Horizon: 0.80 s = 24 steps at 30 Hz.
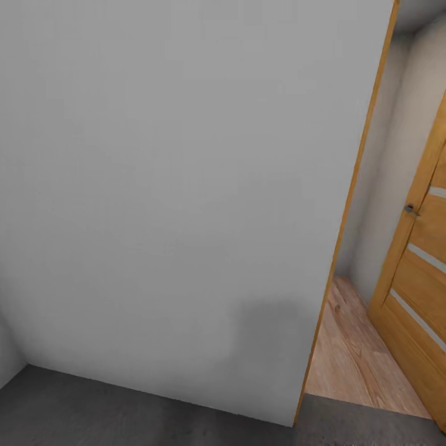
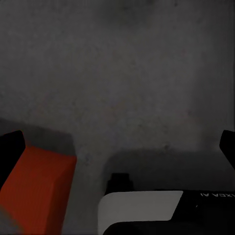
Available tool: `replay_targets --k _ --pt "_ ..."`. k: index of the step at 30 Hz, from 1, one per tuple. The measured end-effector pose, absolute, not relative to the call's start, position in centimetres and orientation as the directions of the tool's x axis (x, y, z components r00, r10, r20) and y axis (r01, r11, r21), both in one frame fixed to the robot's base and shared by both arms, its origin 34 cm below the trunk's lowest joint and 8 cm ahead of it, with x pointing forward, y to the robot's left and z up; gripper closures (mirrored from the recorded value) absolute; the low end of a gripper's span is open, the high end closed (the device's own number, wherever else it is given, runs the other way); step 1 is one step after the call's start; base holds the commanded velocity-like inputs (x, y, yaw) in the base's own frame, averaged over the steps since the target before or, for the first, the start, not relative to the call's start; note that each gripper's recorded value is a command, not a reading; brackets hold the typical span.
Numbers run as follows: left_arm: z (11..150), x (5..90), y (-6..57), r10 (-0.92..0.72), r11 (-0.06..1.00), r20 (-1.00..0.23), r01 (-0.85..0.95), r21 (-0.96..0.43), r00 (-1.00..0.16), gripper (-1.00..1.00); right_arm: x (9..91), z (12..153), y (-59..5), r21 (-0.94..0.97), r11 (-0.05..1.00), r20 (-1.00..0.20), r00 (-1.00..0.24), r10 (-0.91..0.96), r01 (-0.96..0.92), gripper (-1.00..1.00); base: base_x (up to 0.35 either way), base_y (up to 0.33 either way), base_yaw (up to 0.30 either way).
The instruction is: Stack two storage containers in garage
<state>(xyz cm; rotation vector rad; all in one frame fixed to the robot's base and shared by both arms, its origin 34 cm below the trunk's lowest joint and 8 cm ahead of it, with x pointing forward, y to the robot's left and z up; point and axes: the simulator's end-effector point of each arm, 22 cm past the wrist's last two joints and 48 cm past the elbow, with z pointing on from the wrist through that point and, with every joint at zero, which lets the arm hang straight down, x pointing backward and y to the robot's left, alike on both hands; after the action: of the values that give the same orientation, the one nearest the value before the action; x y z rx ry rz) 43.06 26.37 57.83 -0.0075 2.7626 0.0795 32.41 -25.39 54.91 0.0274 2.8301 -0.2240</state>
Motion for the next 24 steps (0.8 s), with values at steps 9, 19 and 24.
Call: replay_targets --k 9,19,24 --pt "57.83 43.05 26.37 0.005 0.998 -0.369 -0.016 0.055 -0.929 -1.0 32.42 54.91 -25.38 -0.151 0.988 -0.298 -0.954 -0.006 0.041 -1.0 0.0 0.0 -0.245" --pt "57.82 43.04 26.37 0.005 0.998 -0.369 -0.016 0.055 -0.929 -1.0 32.45 54.91 -25.37 -0.15 0.988 -0.3 -0.954 -0.006 0.041 -1.0 0.0 0.0 -0.245" --pt "57.82 43.05 26.37 0.005 0.998 -0.369 -0.016 0.054 -0.929 -1.0 32.47 54.92 -25.45 -0.151 0.988 -0.301 -0.954 -0.006 0.042 -1.0 0.0 0.0 -0.246"
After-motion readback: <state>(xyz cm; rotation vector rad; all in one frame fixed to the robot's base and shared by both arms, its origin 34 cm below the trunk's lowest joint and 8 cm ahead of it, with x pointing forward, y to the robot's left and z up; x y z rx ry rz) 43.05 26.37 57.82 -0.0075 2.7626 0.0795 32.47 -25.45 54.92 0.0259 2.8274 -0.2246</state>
